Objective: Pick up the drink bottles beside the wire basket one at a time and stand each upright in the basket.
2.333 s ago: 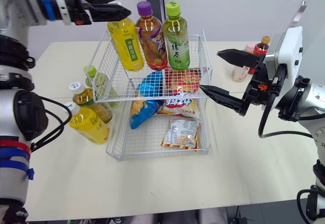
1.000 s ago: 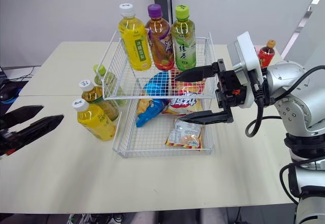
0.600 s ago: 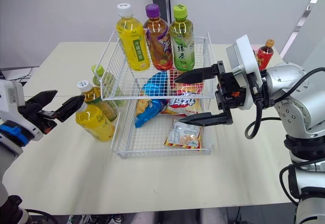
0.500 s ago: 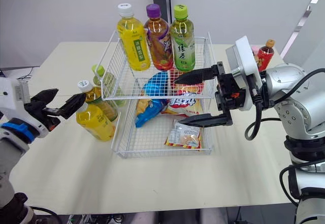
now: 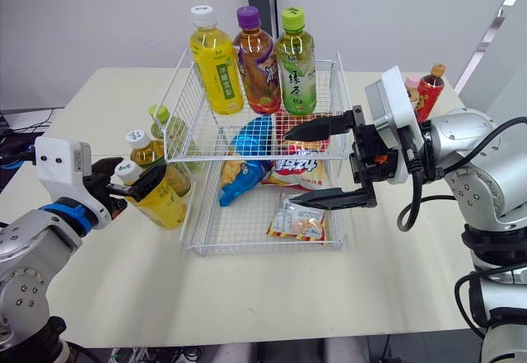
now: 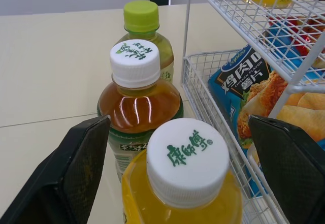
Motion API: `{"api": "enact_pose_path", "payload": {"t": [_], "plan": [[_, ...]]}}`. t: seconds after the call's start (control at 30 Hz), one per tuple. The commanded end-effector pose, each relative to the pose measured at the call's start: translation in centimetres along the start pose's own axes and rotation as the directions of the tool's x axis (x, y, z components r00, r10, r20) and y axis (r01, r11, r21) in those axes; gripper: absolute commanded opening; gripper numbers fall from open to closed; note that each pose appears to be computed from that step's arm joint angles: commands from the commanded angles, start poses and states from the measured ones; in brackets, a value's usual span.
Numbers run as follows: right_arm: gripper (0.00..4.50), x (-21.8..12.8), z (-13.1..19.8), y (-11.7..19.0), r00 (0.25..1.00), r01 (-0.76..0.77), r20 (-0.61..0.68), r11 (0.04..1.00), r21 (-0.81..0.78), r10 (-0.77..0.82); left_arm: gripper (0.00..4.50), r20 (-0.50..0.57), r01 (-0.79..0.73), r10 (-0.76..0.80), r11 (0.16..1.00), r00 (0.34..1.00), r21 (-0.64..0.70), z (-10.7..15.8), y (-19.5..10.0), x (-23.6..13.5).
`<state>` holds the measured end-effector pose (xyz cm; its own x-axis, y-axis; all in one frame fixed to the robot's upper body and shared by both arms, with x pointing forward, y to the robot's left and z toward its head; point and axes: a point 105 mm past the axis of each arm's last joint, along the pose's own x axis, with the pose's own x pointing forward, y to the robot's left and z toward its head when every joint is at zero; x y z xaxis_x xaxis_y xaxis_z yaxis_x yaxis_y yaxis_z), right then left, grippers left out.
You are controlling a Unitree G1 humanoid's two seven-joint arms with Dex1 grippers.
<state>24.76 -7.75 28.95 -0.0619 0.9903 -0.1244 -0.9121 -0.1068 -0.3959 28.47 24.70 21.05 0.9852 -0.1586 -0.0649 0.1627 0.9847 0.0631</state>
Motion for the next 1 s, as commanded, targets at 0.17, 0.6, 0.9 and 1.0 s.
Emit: {"api": "enact_pose_path", "payload": {"t": [0.17,0.6,0.9,1.0], "plan": [[4.50,-0.6,1.1,0.0,1.000,0.024,0.007,0.998,-0.054,-0.023,2.68,0.015,0.007,-0.007,1.000,1.000,0.030,0.3,-0.1,0.1],[4.50,-1.2,1.7,-0.6,0.998,0.068,0.001,0.995,-0.075,-0.068,1.38,0.076,0.142,-0.153,0.980,0.985,0.141,3.2,-0.3,-2.6],[4.50,-2.6,1.8,-1.0,0.988,0.148,-0.030,0.987,-0.063,-0.150,1.38,0.170,0.242,-0.274,0.952,0.947,0.188,14.5,3.1,-4.8],[4.50,-3.1,1.9,-1.2,0.983,0.176,-0.041,0.982,-0.064,-0.179,1.38,0.225,0.343,-0.366,0.929,0.903,0.135,17.6,2.0,-4.8]]}}
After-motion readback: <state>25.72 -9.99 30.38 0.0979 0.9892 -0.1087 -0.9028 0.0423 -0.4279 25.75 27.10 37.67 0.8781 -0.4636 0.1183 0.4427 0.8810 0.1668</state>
